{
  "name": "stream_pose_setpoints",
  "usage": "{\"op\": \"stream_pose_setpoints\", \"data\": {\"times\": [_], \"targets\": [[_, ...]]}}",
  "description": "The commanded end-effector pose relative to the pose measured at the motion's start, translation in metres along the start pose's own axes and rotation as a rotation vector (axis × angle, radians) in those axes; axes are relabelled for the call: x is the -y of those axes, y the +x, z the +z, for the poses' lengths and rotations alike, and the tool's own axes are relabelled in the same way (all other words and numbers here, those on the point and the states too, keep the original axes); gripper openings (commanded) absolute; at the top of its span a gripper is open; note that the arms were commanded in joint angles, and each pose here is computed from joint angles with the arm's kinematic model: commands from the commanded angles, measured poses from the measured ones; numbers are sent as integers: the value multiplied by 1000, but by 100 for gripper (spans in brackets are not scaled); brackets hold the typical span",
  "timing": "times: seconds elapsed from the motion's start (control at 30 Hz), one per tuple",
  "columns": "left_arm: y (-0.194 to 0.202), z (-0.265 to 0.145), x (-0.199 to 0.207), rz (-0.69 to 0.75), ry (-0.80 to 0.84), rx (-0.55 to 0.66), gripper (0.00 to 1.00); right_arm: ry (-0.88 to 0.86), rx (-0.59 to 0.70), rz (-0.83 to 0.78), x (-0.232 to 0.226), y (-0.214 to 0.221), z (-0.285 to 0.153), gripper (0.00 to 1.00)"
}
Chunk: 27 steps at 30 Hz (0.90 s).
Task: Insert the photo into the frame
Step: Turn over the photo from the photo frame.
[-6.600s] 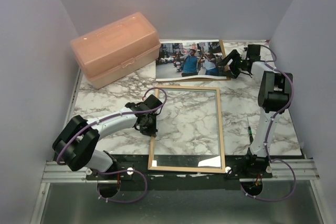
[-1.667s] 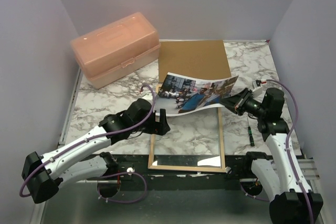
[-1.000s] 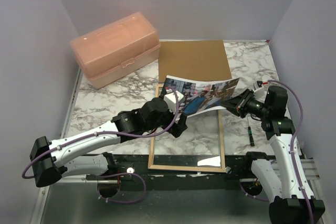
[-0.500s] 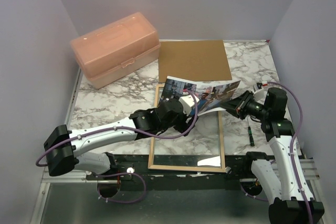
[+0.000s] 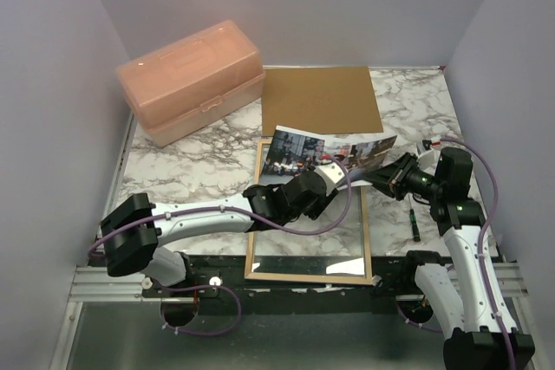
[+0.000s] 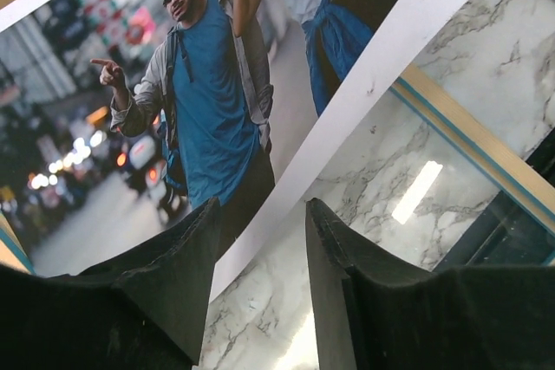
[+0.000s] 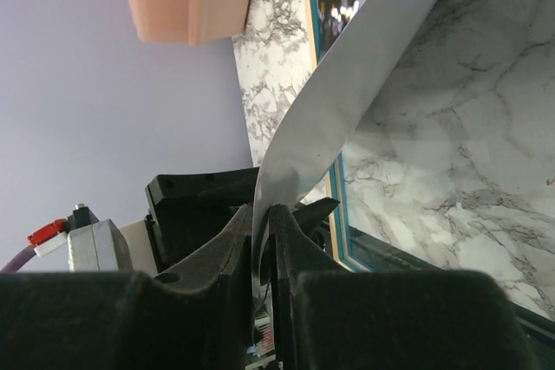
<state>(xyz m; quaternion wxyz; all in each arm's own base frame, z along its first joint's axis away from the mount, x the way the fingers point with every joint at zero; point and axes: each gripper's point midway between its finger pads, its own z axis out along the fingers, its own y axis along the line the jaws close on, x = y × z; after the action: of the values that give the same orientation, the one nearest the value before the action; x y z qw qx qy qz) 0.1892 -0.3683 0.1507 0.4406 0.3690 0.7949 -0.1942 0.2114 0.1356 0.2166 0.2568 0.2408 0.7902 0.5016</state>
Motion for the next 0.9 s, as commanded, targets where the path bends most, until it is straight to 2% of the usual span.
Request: {"op": "stream_pose_setpoints", "data": {"times": [0.0,0.27,0.37,0.4,0.47,0.6,0.73,0.83,0.87], "targets": [[-9,11,0,15,-44,37,41,7,-43,33,5,12,-1,18],[2,23,3,24,-80,3,9,37,-18,24,10,11,-4,19],[-3,17,0,11,-93,19,1,50,-5,24,14,10,-4,23],[-6,14,-1,7,-96,25,0,53,-2,24,15,10,-4,27],[-11,8,-2,-1,-94,32,0,60,0,30,18,10,-3,43],[-19,-6,-3,-24,-92,26,0,51,0,33,18,10,-2,68],[-28,-19,1,-68,-61,15,0,65,0,15,19,11,-4,89],[-36,-28,5,-101,-41,7,0,86,10,-6,20,10,-7,99],[-40,-32,6,-111,-32,7,0,88,12,-12,19,10,-8,100]]}}
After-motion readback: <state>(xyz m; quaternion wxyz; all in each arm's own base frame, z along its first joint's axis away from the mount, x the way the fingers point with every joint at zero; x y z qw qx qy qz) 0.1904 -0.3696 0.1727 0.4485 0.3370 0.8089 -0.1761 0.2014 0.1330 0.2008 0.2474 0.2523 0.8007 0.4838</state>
